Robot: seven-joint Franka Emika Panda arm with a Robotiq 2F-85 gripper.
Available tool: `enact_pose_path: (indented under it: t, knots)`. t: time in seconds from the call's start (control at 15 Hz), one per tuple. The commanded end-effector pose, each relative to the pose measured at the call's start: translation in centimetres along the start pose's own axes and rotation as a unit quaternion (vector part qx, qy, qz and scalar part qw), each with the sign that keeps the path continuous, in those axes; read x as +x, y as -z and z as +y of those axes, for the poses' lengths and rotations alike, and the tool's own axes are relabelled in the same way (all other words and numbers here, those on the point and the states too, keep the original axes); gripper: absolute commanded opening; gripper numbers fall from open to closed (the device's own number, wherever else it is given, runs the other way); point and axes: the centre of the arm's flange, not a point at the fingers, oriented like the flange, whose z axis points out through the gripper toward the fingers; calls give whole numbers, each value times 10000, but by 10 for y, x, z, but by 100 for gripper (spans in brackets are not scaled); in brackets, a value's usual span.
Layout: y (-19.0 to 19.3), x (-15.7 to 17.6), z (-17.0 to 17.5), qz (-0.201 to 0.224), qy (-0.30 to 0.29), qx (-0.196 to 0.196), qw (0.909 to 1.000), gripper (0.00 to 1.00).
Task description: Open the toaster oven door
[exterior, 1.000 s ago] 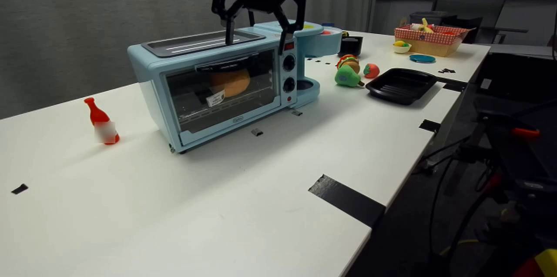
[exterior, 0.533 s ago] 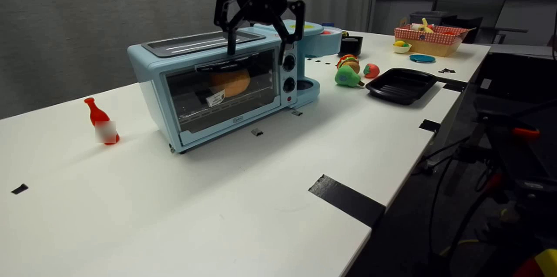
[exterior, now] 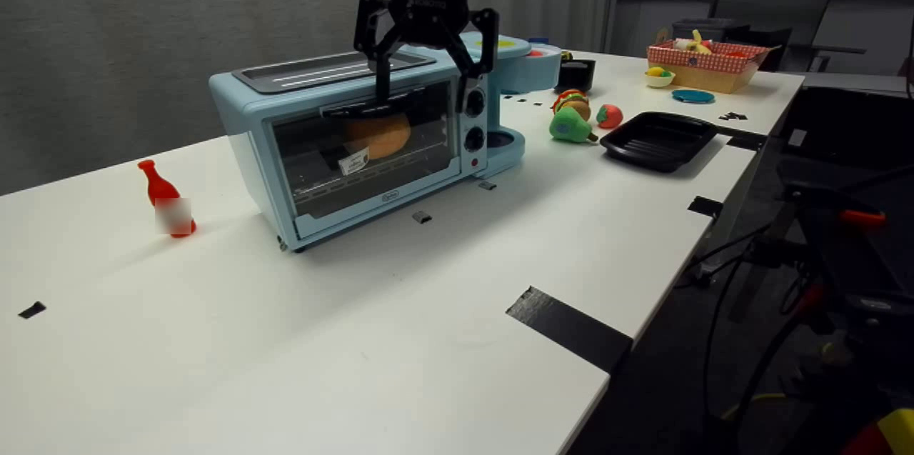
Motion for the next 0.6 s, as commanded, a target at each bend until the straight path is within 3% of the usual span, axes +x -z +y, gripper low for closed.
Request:
enact_pose_path:
  t: [0.0,0.13,0.53]
  knots:
    - [-9,-10,-6,-182,-238,-189,9994,100]
    - [-18,-18,-6,-254,-284,-342,9987,100]
    - [-42,8,-6,-463,-415,-748,9953,100]
